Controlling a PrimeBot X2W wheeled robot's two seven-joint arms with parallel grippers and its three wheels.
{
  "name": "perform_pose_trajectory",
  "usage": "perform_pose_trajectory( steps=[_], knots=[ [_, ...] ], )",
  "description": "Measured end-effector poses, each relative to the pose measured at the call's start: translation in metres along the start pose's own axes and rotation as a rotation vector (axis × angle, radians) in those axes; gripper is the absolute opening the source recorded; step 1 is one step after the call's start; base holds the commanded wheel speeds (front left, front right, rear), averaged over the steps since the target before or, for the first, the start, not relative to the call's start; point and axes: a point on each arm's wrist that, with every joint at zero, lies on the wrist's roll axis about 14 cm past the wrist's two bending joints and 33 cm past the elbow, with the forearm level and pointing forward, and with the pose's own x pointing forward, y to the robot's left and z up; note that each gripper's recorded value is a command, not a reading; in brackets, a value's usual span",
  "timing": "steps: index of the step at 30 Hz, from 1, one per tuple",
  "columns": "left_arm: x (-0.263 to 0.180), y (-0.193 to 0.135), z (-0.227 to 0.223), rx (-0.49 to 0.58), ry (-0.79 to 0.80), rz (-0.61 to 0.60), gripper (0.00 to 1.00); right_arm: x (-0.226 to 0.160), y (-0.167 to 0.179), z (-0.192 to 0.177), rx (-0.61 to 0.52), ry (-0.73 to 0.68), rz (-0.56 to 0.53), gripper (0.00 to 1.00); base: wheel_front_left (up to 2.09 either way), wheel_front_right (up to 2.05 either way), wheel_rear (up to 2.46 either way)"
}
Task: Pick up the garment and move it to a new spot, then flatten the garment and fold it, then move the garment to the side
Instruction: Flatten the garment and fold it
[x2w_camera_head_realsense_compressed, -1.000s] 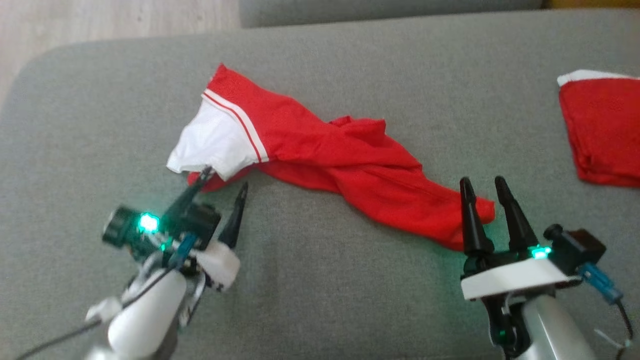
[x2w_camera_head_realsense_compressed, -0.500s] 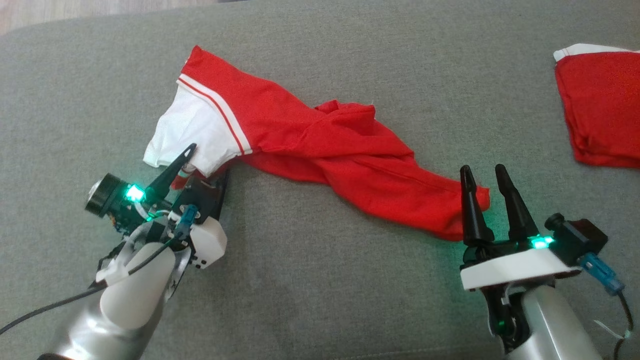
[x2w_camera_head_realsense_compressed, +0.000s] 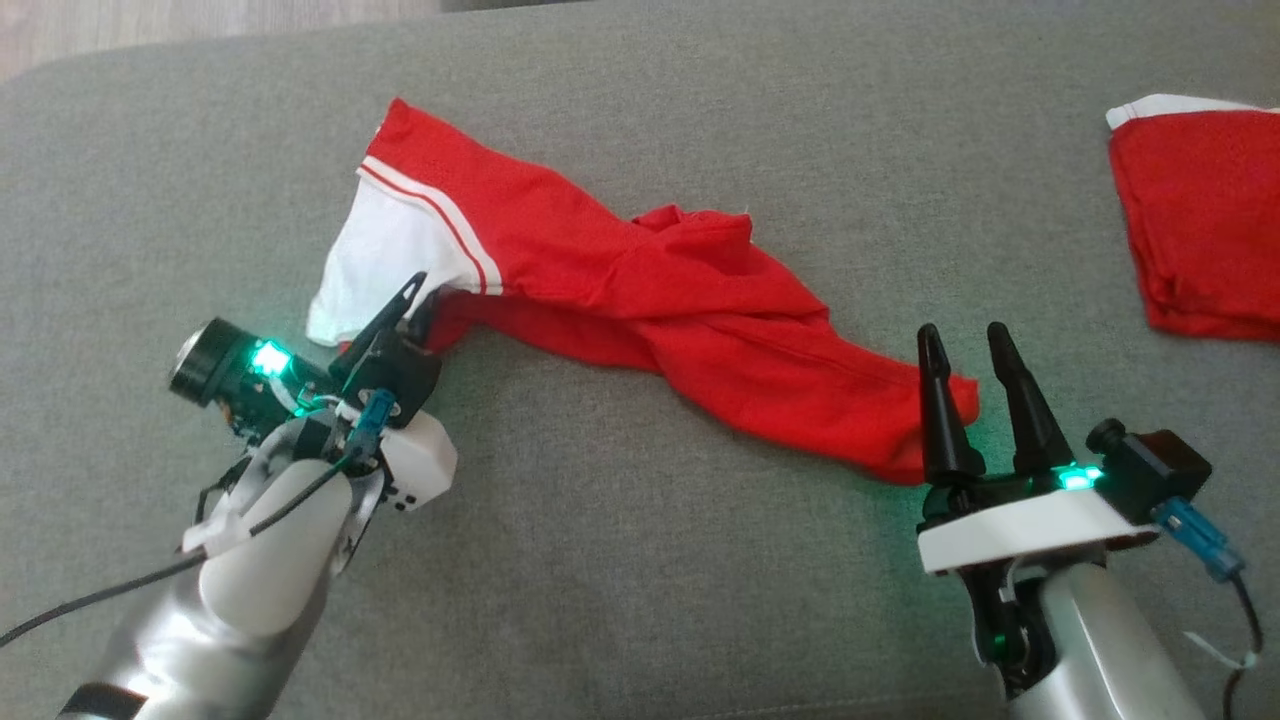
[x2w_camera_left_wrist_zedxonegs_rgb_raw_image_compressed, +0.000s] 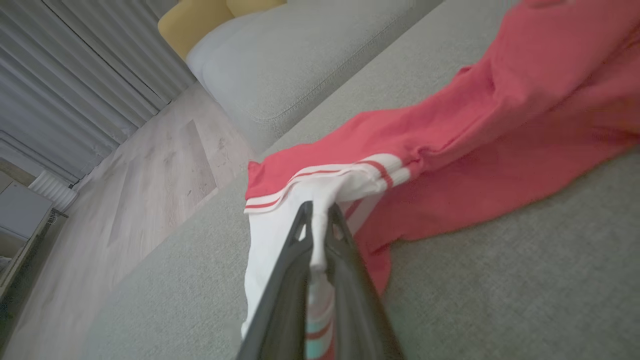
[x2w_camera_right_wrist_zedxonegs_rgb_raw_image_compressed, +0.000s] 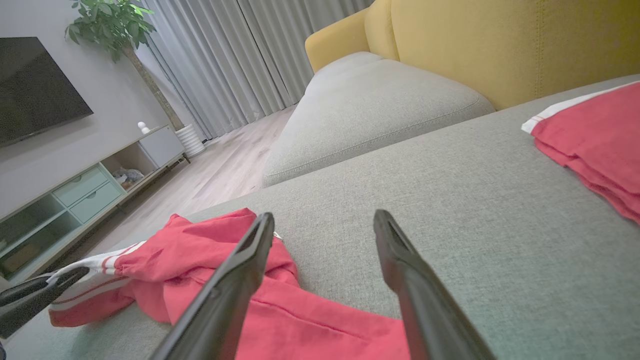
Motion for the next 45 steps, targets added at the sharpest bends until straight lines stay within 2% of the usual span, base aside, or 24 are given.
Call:
perform_pose_trajectory(
  steps=[6,15,18,26,27,28,32,36,45],
  knots=[
    [-0.001,0.010,0.029,-0.047,-0.084,0.008,0.00,-0.004,0.005,0.005,-0.004,-0.011,0.014,1.00,0.00,0.00,0.00],
    [0.037,0.072,0.103,0.096,-0.120,-0.004,0.00,-0.014,-0.005,0.005,0.018,-0.012,-0.025,1.00,0.00,0.00,0.00],
    [0.054,0.087,0.119,0.133,-0.088,-0.001,0.00,-0.017,-0.010,0.005,0.027,-0.011,-0.041,1.00,0.00,0.00,0.00],
    [0.110,0.094,0.142,0.183,-0.039,-0.018,0.00,-0.015,-0.024,0.026,0.021,-0.063,-0.077,1.00,0.00,0.00,0.00],
    [0.118,0.095,0.148,0.181,-0.042,-0.021,0.24,-0.016,-0.028,0.026,0.022,-0.063,-0.088,1.00,0.00,0.00,0.00],
    [0.125,0.094,0.154,0.180,-0.048,-0.023,1.00,-0.017,-0.031,0.026,0.023,-0.060,-0.101,1.00,0.00,0.00,0.00],
    [0.148,0.091,0.178,0.145,-0.131,-0.001,1.00,-0.021,-0.045,0.021,0.020,-0.044,-0.145,1.00,0.00,0.00,0.00],
    [0.156,0.081,0.177,0.126,-0.186,-0.012,1.00,-0.020,-0.049,0.017,0.021,-0.034,-0.156,1.00,0.00,0.00,0.00],
    [0.119,0.094,0.156,0.075,-0.251,0.003,1.00,-0.002,-0.033,0.017,-0.001,-0.039,-0.090,1.00,0.00,0.00,0.00]
  ],
)
